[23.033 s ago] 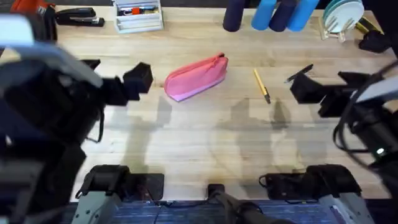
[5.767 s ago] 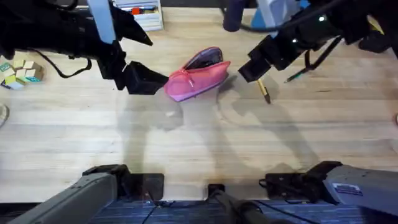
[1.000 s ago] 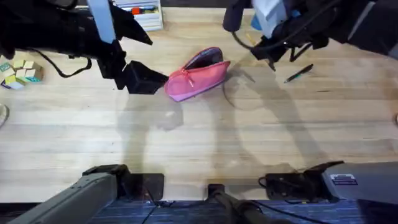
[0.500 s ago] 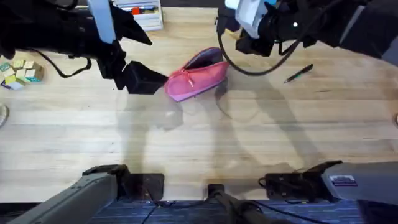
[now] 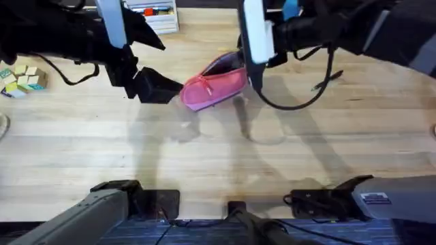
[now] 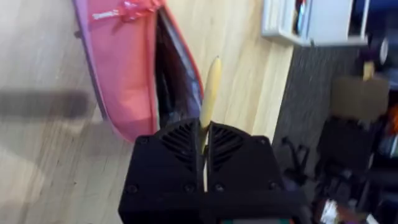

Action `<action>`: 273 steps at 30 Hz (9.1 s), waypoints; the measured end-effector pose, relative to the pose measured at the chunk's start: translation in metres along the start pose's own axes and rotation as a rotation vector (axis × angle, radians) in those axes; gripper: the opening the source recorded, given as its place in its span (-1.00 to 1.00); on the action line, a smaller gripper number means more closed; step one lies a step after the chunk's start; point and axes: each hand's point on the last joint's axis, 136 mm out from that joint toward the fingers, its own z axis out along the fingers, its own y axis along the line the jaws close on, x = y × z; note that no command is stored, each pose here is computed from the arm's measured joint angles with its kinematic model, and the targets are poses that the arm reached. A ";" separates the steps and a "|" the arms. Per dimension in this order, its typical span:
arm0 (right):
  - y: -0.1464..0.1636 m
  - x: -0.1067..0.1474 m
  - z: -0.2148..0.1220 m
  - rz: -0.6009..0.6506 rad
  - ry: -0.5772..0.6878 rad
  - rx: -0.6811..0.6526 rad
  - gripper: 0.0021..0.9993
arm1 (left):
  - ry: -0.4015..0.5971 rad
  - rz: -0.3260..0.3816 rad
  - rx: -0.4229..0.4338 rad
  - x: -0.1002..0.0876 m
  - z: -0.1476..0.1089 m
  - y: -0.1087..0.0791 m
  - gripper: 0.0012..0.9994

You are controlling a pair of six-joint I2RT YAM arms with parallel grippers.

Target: Unzip the bag, pick up the pens from the table one at a time and place them inside, then zip the bag closed.

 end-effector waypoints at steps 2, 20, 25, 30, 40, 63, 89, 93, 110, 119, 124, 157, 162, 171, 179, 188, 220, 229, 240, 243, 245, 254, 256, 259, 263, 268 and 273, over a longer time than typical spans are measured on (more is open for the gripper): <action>0.005 -0.004 0.007 -0.057 -0.014 -0.020 -0.94 | 0.000 0.000 0.000 0.000 0.000 0.000 0.99; 0.034 -0.003 0.044 -0.236 -0.050 -0.129 -0.94 | -0.008 0.014 -0.014 -0.002 0.000 0.004 0.99; 0.047 -0.003 0.059 -0.237 -0.061 -0.171 -0.94 | -0.010 0.017 -0.017 -0.003 0.000 0.005 0.99; 0.045 -0.013 0.067 -0.271 -0.078 -0.154 -0.94 | -0.010 0.016 -0.017 -0.003 0.000 0.005 0.99; 0.058 -0.028 0.086 -0.307 -0.109 -0.186 -0.94 | -0.010 0.017 -0.017 -0.003 0.000 0.005 0.99; 0.048 -0.022 0.093 -0.230 -0.045 -0.152 -0.94 | -0.010 0.016 -0.017 -0.003 0.000 0.005 0.99; 0.038 -0.019 0.099 -0.184 0.000 -0.107 -0.32 | -0.010 0.017 -0.017 -0.003 0.000 0.005 0.99; 0.031 -0.022 0.099 -0.189 -0.007 -0.086 0.83 | -0.010 0.017 -0.017 -0.003 0.000 0.005 0.99; -0.022 -0.021 0.041 0.148 0.014 0.084 1.00 | -0.010 0.017 -0.017 -0.003 0.000 0.005 0.99; -0.020 -0.027 -0.017 0.364 0.028 0.088 1.00 | -0.010 0.017 -0.017 -0.003 0.000 0.005 0.99; -0.031 -0.020 -0.051 0.565 0.045 0.169 1.00 | -0.010 0.017 -0.017 -0.003 0.000 0.005 0.99; 0.043 0.145 -0.210 1.723 0.749 0.856 1.00 | -0.010 0.017 -0.017 -0.003 0.000 0.005 0.99; 0.062 0.158 -0.223 1.801 0.824 0.880 1.00 | -0.010 0.017 -0.017 -0.003 0.000 0.005 0.99; 0.079 0.174 -0.242 1.907 0.883 0.954 1.00 | -0.010 0.017 -0.017 -0.003 0.000 0.005 0.99; 0.093 0.192 -0.263 2.040 0.904 1.084 1.00 | -0.010 0.017 -0.017 -0.003 0.000 0.005 0.99; 0.097 0.198 -0.267 2.119 0.884 1.128 0.99 | -0.010 0.017 -0.017 -0.003 0.000 0.005 0.99; 0.127 0.262 -0.133 2.438 0.942 0.858 0.99 | -0.010 0.016 -0.017 -0.003 0.000 0.005 0.99; 0.134 0.279 -0.112 2.475 0.951 0.871 0.99 | -0.010 0.017 -0.017 -0.003 0.000 0.005 0.99; 0.146 0.287 -0.096 2.499 0.989 0.851 0.99 | -0.010 0.017 -0.017 -0.003 0.000 0.005 0.99; 0.149 0.288 -0.093 2.502 0.999 0.846 0.99 | -0.010 0.016 -0.017 -0.003 0.000 0.005 0.99; 0.150 0.289 -0.092 2.502 0.999 0.846 0.99 | -0.010 0.017 -0.017 -0.003 0.000 0.005 0.99; 0.151 0.291 -0.093 2.498 1.011 0.861 -0.39 | -0.010 0.017 -0.018 -0.003 0.000 0.005 0.99; 0.152 0.291 -0.094 2.494 1.019 0.863 -0.71 | -0.010 0.017 -0.018 -0.003 0.000 0.005 0.99; 0.152 0.292 -0.096 2.487 1.029 0.874 -0.92 | -0.011 0.018 -0.019 -0.003 0.000 0.005 0.99; 0.152 0.292 -0.096 2.487 1.030 0.875 -0.93 | -0.013 0.022 -0.023 -0.004 0.000 0.006 0.99; 0.152 0.292 -0.096 2.487 1.030 0.875 -0.94 | -0.016 0.026 -0.027 -0.004 0.000 0.007 0.99; 0.151 0.292 -0.097 2.486 1.024 0.877 -0.95 | -0.016 0.027 -0.028 -0.004 0.000 0.007 0.99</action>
